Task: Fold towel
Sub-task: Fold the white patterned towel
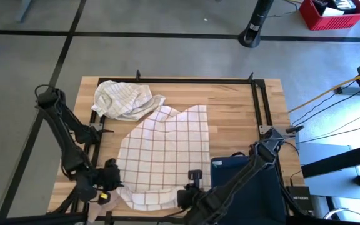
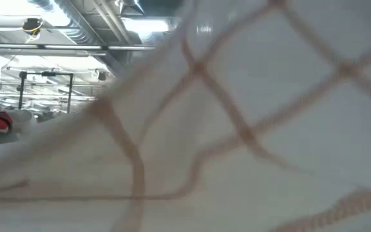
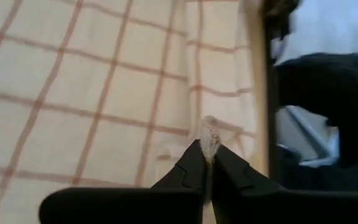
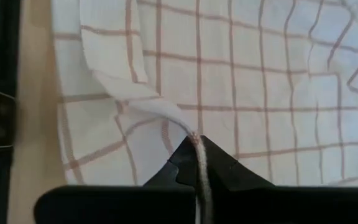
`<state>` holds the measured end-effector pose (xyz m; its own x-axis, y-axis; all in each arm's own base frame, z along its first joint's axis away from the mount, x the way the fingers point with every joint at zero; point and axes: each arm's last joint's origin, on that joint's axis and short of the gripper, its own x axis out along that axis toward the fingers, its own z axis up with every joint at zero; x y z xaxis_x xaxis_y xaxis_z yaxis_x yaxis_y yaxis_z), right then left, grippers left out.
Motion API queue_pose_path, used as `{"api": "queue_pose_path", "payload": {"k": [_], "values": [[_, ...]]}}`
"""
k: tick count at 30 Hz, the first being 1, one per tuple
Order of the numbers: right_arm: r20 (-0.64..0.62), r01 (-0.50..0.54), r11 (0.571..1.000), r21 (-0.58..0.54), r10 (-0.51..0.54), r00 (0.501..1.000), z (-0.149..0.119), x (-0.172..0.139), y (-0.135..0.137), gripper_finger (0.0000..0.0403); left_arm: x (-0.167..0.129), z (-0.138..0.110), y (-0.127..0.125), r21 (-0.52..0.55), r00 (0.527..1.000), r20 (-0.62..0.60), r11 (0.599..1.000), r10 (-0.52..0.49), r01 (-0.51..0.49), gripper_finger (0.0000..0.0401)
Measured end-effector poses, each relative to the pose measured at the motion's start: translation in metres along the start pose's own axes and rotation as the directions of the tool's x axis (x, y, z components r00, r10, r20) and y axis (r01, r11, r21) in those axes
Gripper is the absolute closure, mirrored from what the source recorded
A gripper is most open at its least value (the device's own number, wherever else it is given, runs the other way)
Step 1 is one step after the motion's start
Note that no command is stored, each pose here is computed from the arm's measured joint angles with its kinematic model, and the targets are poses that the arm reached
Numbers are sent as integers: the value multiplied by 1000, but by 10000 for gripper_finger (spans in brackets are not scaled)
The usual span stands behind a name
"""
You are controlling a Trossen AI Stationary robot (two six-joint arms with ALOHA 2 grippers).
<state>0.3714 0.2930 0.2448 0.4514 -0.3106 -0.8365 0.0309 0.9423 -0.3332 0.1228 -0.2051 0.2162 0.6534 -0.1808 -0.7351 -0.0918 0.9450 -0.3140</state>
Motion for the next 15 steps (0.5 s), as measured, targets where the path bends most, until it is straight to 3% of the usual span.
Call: {"api": "queue_pose_path", "payload": {"k": [7, 12, 15], "values": [[-47, 30, 996, 89, -26, 999, 1, 26, 2, 354, 21, -1, 12, -53, 996, -15, 995, 87, -88, 356], [-145, -60, 993, 105, 75, 987, 4, 32, -8, 281, 24, 11, 20, -35, 992, -94, 996, 81, -85, 286], [-191, -138, 986, 94, 154, 970, 10, 26, -24, 232, 13, 32, 25, -32, 987, -158, 999, 31, -36, 252]]}}
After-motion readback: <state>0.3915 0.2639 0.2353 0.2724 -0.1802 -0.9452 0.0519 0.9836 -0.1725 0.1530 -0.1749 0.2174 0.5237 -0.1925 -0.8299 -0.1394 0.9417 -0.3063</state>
